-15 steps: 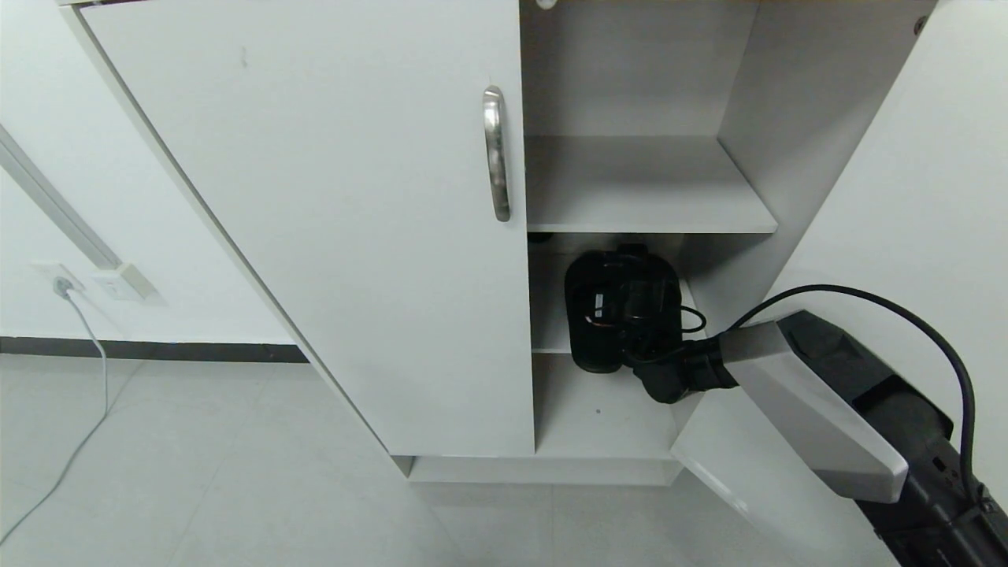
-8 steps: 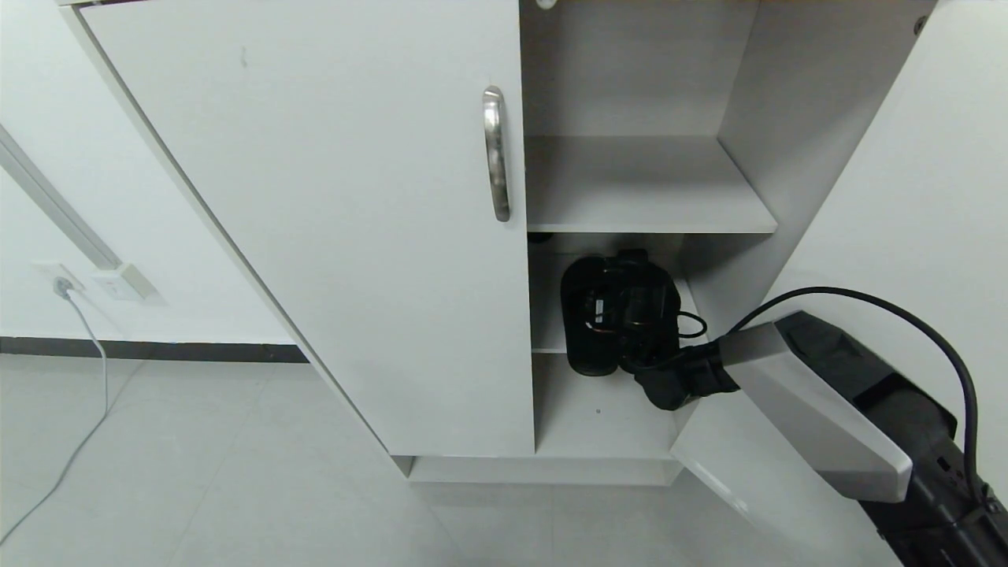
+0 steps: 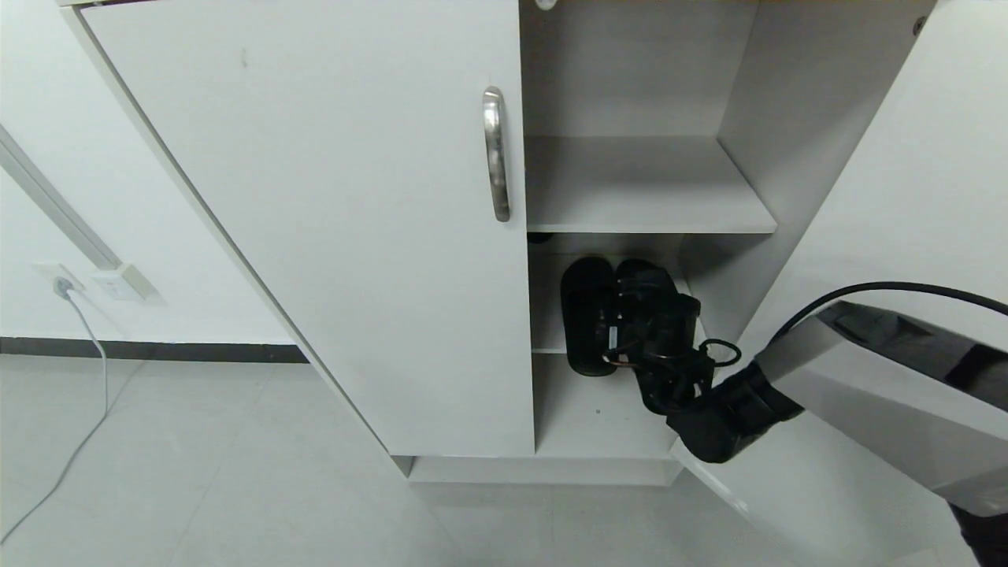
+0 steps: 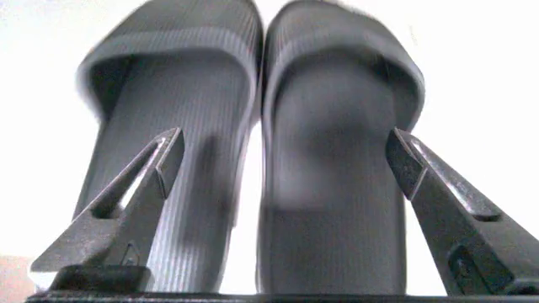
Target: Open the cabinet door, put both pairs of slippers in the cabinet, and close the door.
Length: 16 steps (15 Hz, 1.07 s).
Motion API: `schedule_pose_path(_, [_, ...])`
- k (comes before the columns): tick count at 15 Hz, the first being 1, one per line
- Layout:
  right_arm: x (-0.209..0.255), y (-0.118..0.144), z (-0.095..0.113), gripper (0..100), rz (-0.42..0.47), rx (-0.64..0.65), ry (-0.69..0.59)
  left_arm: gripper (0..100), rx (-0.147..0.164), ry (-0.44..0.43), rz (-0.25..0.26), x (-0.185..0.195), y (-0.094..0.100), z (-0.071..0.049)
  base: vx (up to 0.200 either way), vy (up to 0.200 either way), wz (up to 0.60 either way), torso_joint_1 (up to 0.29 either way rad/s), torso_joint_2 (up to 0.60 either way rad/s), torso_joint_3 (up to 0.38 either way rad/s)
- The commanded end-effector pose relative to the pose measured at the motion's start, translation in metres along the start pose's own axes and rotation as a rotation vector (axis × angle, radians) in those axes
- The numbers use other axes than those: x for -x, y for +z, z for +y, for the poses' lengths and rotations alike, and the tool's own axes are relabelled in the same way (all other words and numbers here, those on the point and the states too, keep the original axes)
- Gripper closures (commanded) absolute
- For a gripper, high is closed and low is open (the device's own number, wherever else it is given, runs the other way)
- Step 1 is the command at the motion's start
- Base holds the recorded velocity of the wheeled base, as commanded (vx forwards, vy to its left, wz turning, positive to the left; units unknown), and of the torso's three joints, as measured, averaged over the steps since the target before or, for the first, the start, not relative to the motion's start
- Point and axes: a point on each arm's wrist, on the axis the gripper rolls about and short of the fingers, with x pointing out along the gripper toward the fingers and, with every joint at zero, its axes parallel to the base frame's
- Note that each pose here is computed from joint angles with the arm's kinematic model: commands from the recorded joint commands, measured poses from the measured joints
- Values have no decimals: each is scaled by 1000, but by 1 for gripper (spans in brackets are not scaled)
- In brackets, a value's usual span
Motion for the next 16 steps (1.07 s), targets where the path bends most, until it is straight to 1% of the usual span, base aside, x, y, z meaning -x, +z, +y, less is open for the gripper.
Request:
schedule_pose_path(1, [76,23,-7,0,-47,-35,97,100,0,0,1,0,0,0,0,0,0,0,0,0])
schedule_pose_path(3, [112,18,-7,0,-53,-38,177,100,0,0,1,0,0,0,0,0,0,0,0,0])
schedule_pose_path(5, [137,22,-10,0,-70,-49,296,100,1,0,1,0,0,0,0,0,0,0,0,0])
schedule_pose_path(6, [148,23,-13,0,-61,-42,352,100,1,0,0,0,0,0,0,0,0,0,0,0])
schedule_pose_path(8, [162,22,-14,0,-46,-30,413,100,1,0,1,0,0,0,0,0,0,0,0,0])
schedule_pose_path(11, [165,19,-10,0,-35,-23,436,100,0,-1,1,0,0,0,0,0,0,0,0,0])
schedule_pose_path(16, [166,15,-8,0,-24,-15,443,100,3,-1,1,0,0,0,-200,0,0,3,4,1])
